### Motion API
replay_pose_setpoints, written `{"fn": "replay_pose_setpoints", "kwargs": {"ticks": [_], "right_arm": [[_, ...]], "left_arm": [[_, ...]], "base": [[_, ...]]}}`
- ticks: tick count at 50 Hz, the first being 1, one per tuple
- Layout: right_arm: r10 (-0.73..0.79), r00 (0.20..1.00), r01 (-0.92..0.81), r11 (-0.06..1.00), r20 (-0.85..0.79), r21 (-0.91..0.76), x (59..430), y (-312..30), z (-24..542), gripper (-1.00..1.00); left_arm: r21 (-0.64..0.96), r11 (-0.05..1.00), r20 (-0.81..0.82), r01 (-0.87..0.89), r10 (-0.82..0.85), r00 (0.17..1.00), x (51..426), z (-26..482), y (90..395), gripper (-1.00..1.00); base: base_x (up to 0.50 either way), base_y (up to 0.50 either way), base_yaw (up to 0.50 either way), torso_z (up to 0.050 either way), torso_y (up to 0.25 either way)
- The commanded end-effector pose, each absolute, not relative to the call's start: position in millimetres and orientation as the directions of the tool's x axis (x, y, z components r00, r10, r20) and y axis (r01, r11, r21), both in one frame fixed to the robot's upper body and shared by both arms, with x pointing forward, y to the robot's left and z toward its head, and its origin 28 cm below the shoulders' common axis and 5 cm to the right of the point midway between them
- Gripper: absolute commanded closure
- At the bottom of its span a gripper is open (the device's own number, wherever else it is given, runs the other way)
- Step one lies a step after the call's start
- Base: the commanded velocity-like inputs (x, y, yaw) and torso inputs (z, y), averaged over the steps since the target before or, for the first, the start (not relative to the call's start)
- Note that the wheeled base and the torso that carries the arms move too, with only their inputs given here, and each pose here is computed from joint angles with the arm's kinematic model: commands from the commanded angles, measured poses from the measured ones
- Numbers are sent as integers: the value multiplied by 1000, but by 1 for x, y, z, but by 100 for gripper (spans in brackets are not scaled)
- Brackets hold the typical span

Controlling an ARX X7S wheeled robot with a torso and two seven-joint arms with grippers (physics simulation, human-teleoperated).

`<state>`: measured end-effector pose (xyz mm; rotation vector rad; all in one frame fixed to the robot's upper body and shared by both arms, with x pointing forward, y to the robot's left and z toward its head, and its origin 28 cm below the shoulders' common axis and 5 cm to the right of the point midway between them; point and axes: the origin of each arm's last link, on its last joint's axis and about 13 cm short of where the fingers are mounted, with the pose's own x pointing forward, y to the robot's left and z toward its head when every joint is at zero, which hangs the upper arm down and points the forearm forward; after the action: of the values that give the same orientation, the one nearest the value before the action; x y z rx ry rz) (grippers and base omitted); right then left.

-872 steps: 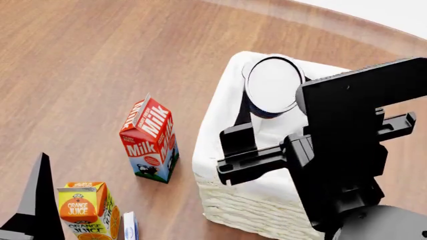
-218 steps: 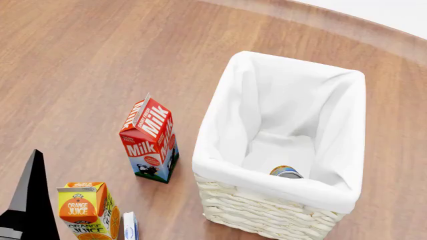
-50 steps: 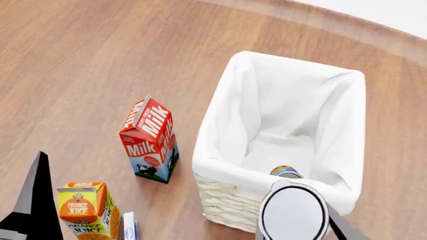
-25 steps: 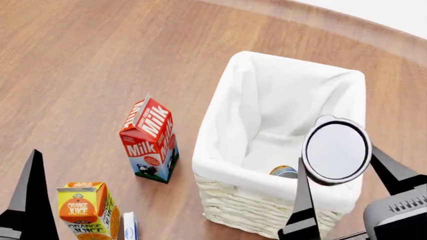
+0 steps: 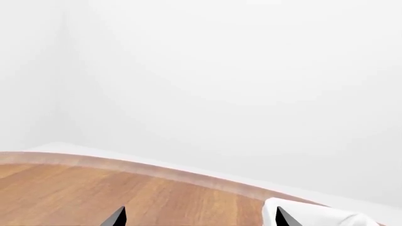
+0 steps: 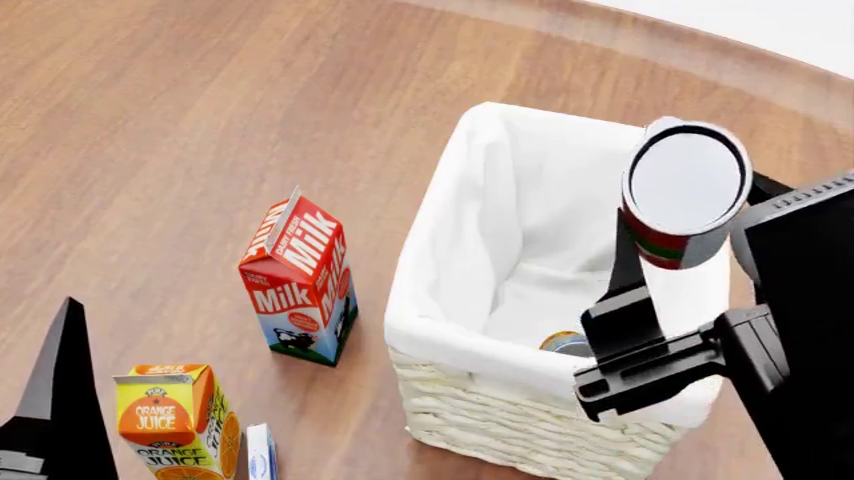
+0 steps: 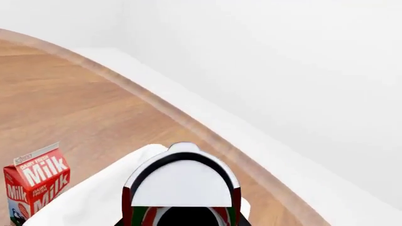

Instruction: Pick up the alphabet soup and the tomato sauce, and put them in the basket.

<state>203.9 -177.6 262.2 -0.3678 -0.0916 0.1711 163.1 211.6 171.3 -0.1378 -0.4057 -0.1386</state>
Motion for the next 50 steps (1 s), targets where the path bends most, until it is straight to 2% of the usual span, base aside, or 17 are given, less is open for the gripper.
{"fn": "replay_pose_setpoints", "kwargs": {"ticks": [1,16,19,24,25,37,50], "right_arm": [[211,977,-184,893,22,-412,228,-179,288,100],[246,956,-293,833,-160,-469,253,-175,303,100],[206,955,-283,846,-213,-452,259,-175,309,100],[211,945,-310,817,-249,-485,272,-175,321,100],[224,929,-349,797,-296,-492,274,-173,322,100],[149,925,-328,775,-349,-540,302,-171,337,100],[74,882,-340,783,-465,-521,318,-167,350,100]], "left_arm": [[-106,981,400,164,-109,910,164,171,211,-100],[-108,981,395,164,-109,912,165,169,211,-100],[-109,980,392,165,-110,913,166,168,211,-100],[-108,980,391,165,-111,914,166,168,211,-100],[-108,981,391,164,-110,914,166,169,211,-100],[-107,980,383,166,-113,917,169,166,210,-100],[-110,981,378,162,-110,919,170,164,211,-100]], "base": [[0,0,0,0,0],[0,0,0,0,0],[0,0,0,0,0],[0,0,0,0,0],[0,0,0,0,0],[0,0,0,0,1],[0,0,0,0,0]]}}
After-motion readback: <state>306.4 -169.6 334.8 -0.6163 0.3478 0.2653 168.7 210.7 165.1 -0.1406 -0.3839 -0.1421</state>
